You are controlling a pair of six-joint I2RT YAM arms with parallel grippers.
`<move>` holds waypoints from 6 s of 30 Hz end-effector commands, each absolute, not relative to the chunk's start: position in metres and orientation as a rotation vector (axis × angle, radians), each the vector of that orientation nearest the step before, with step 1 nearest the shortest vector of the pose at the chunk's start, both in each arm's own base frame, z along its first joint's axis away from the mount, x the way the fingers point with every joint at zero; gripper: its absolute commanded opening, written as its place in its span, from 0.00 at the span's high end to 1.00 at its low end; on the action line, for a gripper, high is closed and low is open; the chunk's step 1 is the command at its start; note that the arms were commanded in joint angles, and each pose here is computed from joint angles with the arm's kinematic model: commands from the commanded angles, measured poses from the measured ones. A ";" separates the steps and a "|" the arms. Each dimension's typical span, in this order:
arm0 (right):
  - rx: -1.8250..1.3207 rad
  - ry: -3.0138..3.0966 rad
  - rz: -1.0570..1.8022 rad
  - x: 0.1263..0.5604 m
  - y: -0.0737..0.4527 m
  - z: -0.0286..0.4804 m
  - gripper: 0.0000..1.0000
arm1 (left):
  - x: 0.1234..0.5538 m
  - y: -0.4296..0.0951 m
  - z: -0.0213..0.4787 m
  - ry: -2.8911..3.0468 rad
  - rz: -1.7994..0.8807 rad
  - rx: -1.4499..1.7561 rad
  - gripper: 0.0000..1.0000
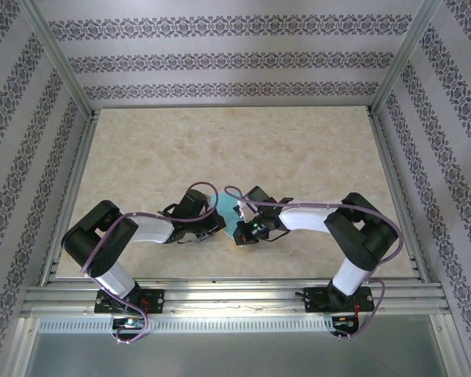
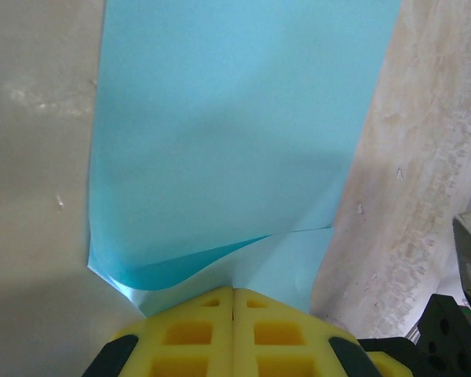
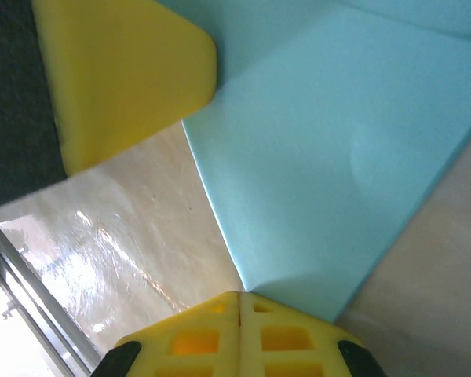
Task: Fold a paper plane with a square sheet of paper (pick it up from the middle)
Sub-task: Third fold the triangle at the center of the table.
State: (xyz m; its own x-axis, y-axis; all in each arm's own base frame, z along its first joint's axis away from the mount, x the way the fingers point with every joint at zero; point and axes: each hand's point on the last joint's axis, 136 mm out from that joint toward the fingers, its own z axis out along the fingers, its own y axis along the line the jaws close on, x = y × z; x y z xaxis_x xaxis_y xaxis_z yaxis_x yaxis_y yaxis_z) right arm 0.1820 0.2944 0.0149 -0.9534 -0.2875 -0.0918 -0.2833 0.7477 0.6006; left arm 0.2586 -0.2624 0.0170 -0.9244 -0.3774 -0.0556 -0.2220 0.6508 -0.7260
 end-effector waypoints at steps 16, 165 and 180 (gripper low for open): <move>0.446 -2.860 -1.235 0.152 0.288 0.053 0.97 | 0.248 -0.252 -0.007 2.723 -1.040 -0.520 1.00; 0.221 -2.803 -1.153 0.166 0.264 0.009 0.99 | 0.261 -0.229 -0.013 2.825 -0.820 -0.233 1.00; 0.210 -3.047 -1.287 0.202 0.236 0.067 0.93 | 0.268 -0.242 0.005 2.738 -0.959 -0.309 1.00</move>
